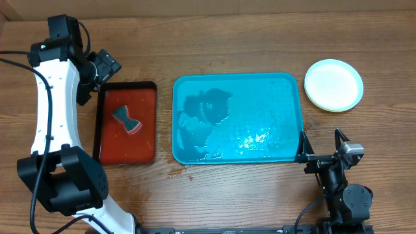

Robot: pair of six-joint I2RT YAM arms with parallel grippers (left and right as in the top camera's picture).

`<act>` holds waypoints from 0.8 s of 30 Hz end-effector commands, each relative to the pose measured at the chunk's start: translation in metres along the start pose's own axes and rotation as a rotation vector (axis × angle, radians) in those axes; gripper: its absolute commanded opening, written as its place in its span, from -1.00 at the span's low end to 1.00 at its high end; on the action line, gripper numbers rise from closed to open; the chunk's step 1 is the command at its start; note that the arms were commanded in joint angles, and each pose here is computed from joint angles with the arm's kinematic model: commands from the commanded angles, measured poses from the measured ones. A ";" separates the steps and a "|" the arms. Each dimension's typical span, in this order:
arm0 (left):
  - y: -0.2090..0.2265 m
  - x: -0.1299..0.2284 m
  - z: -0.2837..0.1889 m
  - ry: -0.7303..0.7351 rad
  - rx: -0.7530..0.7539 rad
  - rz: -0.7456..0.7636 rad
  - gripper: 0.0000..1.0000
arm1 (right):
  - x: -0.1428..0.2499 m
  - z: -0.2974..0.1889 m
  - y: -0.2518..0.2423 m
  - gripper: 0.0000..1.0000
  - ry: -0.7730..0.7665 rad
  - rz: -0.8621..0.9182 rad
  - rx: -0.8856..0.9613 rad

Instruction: Clean dirty plates on tray and stack at the side

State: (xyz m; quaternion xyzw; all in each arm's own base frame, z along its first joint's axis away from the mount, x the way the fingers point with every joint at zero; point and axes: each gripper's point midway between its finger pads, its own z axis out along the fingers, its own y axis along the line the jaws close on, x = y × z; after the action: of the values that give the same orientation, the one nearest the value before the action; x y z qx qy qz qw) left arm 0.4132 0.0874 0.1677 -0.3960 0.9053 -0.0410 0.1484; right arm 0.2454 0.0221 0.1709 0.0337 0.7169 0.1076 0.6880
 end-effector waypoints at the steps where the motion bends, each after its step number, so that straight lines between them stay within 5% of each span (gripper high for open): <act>1: -0.001 -0.002 0.001 -0.004 -0.005 0.014 0.99 | 0.001 0.000 -0.001 1.00 -0.007 -0.004 0.004; 18: 0.007 0.003 0.003 0.013 -0.046 0.017 0.99 | 0.001 0.000 -0.001 1.00 -0.007 -0.004 0.004; 24: -0.027 0.016 -0.009 -0.121 0.118 0.322 1.00 | 0.001 0.000 -0.001 1.00 -0.007 -0.004 0.004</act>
State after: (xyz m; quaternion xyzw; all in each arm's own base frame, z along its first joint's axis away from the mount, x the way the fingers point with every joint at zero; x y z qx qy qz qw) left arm 0.4298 0.0844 0.1650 -0.3432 0.9174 -0.0379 0.1981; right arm 0.2454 0.0217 0.1710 0.0345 0.7166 0.1065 0.6884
